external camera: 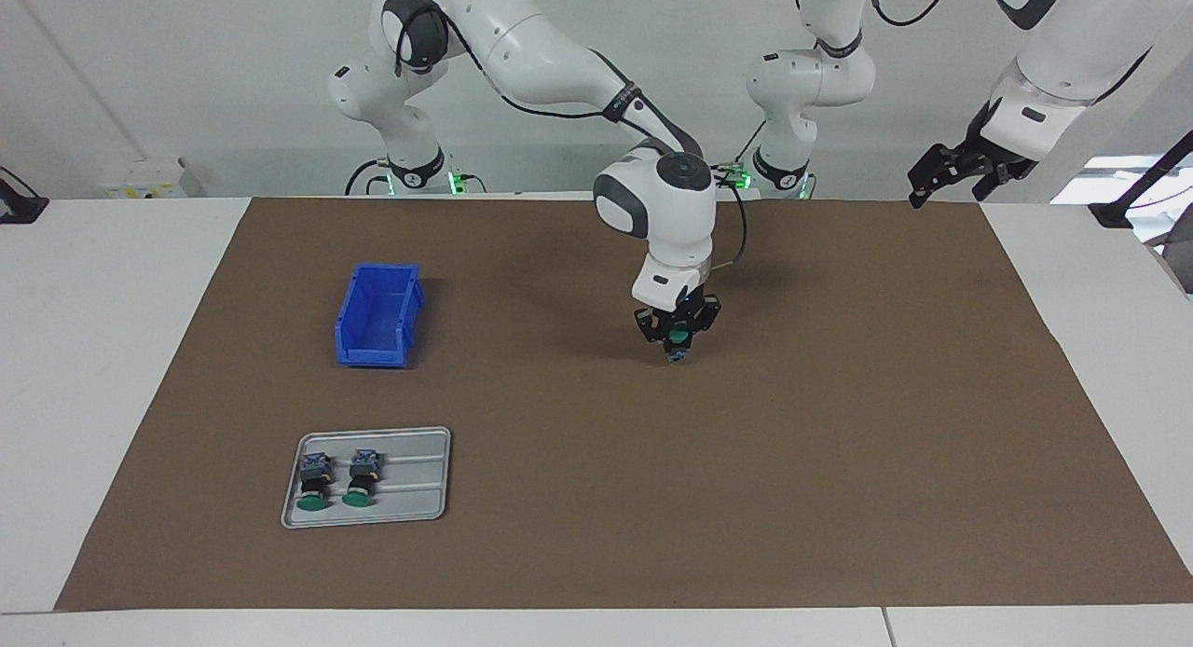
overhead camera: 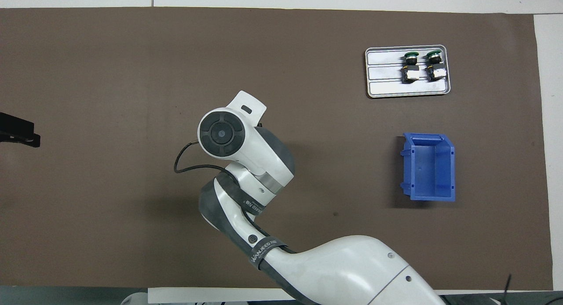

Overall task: Place and press button with both arms
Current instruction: 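Carry the part with the right gripper over the blue bin, then release the part into the blue bin and withdraw the right gripper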

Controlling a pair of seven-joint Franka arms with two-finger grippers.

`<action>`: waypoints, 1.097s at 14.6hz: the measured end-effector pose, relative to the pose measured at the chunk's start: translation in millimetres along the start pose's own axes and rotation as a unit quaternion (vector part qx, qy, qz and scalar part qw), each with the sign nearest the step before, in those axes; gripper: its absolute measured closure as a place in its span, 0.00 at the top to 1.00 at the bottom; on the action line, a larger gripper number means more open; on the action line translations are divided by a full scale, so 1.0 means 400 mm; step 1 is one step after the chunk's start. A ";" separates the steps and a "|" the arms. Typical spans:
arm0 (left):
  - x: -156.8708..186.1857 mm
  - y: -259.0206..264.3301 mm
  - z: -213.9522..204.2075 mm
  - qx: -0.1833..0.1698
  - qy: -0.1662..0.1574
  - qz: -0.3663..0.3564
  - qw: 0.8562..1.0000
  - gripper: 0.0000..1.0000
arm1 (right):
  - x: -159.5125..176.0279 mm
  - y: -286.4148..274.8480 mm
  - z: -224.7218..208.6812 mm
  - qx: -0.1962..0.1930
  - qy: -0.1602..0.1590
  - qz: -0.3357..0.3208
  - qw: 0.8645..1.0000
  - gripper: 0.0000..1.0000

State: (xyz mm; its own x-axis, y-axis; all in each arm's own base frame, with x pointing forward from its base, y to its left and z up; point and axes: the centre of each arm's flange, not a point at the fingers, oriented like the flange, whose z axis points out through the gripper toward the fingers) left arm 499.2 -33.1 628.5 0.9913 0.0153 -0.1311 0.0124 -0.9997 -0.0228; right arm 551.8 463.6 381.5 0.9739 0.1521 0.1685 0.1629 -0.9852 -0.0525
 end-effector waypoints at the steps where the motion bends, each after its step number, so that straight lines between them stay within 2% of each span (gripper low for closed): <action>1: 0.000 0.000 0.000 0.000 0.000 0.000 1.000 1.00 | 0.036 0.088 -0.055 -0.002 0.002 0.009 1.000 0.35; 4: 0.000 0.000 0.000 0.000 0.000 0.000 1.000 1.00 | 0.055 0.383 -0.178 -0.013 -0.002 0.052 0.999 0.35; 7: 0.000 0.000 0.002 0.000 -0.001 0.000 1.000 1.00 | 0.002 0.714 -0.253 -0.024 -0.012 0.060 0.998 0.35; 10: 0.000 0.000 0.003 0.000 -0.001 0.000 1.000 1.00 | -0.091 1.006 -0.286 -0.033 -0.025 0.070 0.997 0.35; 12: 0.000 -0.003 0.003 0.000 -0.001 -0.001 1.000 1.00 | -0.153 1.084 -0.260 -0.034 -0.037 0.085 0.995 0.35; 16: 0.000 -0.005 0.003 0.000 -0.002 -0.002 1.000 1.00 | -0.219 1.085 -0.179 -0.033 -0.053 0.087 0.994 0.35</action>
State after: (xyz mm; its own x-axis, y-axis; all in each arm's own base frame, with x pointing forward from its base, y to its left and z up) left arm 499.2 -31.2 627.2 0.9908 0.0188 -0.1343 0.0157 -0.9996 -0.0241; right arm 525.8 17.2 414.7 0.9982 -0.0172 0.0572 -0.0168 -0.9998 -0.0074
